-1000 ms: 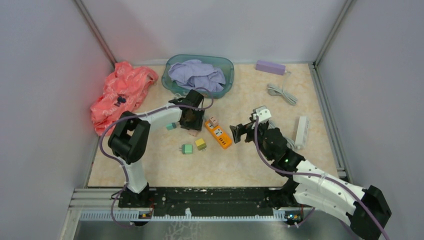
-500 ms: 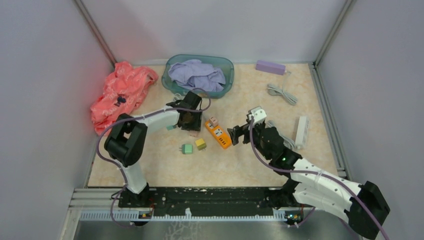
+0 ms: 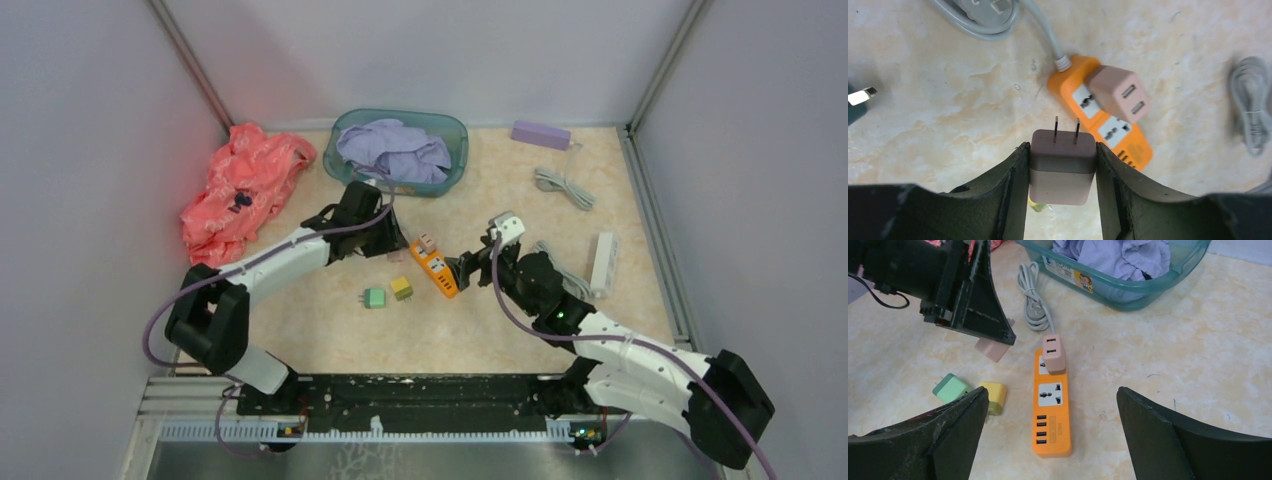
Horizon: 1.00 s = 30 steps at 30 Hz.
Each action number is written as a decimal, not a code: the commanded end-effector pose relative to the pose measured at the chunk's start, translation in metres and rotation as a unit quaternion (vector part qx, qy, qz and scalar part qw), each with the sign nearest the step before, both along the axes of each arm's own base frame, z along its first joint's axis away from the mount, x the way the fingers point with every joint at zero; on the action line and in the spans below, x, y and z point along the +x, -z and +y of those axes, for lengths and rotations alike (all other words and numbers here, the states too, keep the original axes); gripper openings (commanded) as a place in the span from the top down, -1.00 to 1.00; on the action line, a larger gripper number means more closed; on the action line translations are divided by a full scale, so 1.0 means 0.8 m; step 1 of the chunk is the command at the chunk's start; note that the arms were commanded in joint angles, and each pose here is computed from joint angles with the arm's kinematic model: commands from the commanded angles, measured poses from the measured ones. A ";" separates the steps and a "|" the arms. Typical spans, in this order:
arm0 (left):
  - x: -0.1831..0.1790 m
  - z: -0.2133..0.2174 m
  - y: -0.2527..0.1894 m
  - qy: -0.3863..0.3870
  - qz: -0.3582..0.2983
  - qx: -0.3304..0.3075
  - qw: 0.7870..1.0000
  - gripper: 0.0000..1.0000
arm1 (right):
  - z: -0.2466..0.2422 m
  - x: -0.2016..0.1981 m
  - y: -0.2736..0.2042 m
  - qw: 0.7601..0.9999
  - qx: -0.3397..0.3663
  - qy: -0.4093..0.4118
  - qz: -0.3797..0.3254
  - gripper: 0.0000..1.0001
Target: Insert the plug
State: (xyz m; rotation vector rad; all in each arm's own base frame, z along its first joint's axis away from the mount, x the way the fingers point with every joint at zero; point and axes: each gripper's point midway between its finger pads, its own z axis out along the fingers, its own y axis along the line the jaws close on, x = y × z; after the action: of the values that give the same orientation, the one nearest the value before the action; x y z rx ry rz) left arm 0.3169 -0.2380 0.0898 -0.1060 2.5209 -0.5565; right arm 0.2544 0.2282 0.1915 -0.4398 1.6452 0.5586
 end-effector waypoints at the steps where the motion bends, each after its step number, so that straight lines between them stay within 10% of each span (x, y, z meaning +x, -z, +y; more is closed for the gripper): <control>1: 0.005 -0.017 -0.049 -0.051 -0.024 -0.108 0.993 0.67 | 0.022 0.007 -0.053 0.997 0.064 -0.018 -0.034 -0.96; 30: -0.022 -0.038 -0.132 -0.209 0.057 -0.428 0.878 0.99 | 0.097 0.010 -0.081 0.980 0.191 -0.027 -0.039 -0.74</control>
State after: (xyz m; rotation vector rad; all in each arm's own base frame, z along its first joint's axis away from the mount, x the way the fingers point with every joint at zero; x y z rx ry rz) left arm 0.2961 -0.2648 0.1688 -0.9239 2.1564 -1.3049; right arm 0.2589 0.2933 0.2094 -0.2861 1.5527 0.8067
